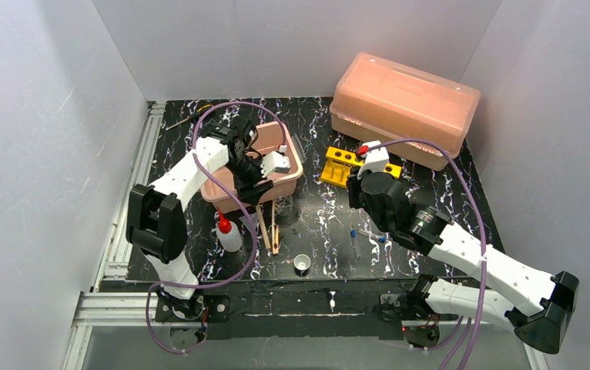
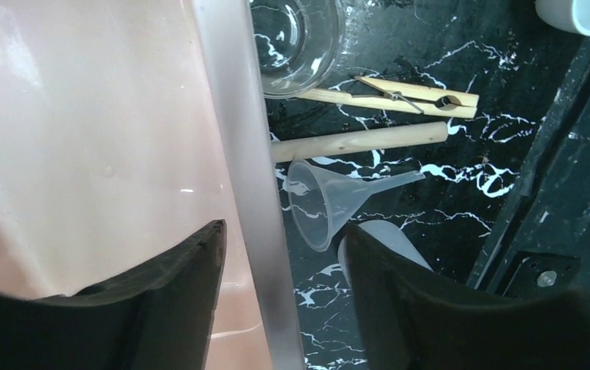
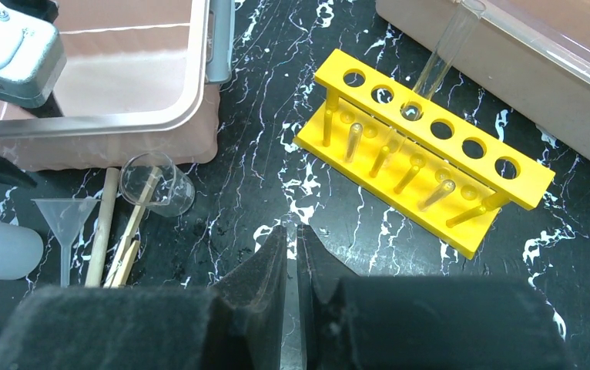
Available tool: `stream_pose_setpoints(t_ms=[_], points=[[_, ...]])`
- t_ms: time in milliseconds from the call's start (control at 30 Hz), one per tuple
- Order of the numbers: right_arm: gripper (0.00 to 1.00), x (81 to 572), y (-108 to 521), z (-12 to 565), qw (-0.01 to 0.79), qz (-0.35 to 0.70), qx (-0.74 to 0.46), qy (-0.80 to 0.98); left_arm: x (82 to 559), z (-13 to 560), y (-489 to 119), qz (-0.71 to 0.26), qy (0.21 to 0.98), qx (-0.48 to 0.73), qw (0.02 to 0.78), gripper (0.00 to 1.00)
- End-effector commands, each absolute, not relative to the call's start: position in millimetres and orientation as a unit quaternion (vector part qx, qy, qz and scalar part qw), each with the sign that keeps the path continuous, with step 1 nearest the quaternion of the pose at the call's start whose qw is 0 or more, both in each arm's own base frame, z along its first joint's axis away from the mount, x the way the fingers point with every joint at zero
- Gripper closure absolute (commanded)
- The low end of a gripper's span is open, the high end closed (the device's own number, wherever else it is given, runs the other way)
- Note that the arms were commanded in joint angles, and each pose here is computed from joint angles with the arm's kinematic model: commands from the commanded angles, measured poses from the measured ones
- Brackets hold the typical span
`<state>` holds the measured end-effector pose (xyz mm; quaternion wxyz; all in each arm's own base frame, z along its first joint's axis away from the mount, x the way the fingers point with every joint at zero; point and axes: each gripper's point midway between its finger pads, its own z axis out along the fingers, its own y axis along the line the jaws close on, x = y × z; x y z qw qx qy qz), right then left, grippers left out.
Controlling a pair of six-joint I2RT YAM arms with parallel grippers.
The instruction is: Organize the chemistry lab equipment
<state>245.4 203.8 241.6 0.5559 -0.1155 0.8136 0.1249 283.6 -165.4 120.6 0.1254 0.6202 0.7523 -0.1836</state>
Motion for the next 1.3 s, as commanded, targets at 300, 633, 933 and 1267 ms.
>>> stream_pose_setpoints(t_ms=[300,633,933,1267], points=[[0.81,249,207,259,0.572,0.126,-0.113,0.803,325,227,-163,-0.101,0.744,0.593,0.29,0.02],[0.81,243,199,258,0.576,0.135,-0.11,0.798,203,269,-140,-0.178,0.794,0.495,0.306,0.02],[0.81,238,201,257,0.576,0.159,-0.105,0.795,156,221,-100,-0.147,0.896,0.291,0.301,0.02],[0.81,238,204,263,0.573,0.164,-0.102,0.796,168,182,-93,-0.12,0.938,0.205,0.252,0.02]])
